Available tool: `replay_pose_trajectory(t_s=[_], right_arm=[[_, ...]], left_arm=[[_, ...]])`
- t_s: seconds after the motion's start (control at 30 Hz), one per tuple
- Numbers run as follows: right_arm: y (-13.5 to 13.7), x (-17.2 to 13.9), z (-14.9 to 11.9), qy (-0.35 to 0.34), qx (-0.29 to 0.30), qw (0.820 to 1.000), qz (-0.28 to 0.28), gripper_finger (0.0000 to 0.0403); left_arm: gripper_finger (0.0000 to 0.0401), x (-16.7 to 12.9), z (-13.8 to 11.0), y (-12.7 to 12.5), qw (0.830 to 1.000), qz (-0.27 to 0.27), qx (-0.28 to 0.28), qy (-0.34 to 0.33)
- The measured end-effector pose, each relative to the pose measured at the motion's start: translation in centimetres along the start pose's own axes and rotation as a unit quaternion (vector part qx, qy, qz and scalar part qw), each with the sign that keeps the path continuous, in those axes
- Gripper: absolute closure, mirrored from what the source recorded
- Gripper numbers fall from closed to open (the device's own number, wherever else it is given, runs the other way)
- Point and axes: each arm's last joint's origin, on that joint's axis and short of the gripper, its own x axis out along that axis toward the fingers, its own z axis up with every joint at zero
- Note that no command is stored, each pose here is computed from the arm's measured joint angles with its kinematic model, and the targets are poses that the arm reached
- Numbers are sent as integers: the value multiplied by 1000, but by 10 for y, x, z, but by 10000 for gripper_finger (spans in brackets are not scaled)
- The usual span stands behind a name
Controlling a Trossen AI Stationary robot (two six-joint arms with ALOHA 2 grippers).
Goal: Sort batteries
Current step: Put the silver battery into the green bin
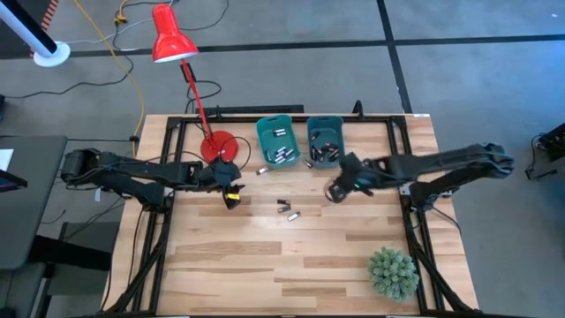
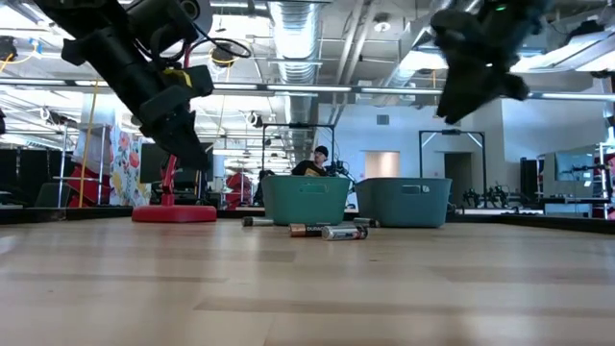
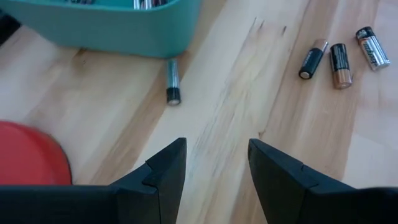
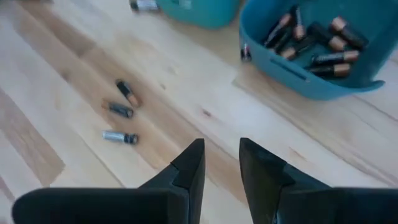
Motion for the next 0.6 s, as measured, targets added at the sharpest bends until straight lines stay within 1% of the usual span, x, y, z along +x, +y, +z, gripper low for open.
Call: replay_pose_trajectory(t_s=[0.1,0.2,0.3,0.4,0.53,0.6], right_arm=[[-7,-6,-17,-42,12,999,14,285],[-13,-5,-26,-55,9,998,32,285],[-21,-1,-30,-61,0,998,32,285],[-25,2,-31,-62,-8,998,26,285],[-28,6,-32,-63,-33,997,21,285],[-29,7,-32,-60,-45,997,20,285]], left_arm=[[232,9,2,0,1000,3,9,-6],[232,26,3,-1,1000,8,17,-15],[232,47,2,-1,999,16,31,-16],[232,65,-1,5,999,31,17,-13],[232,85,-6,20,997,67,-28,-6],[232,92,-4,28,996,72,-45,-19]])
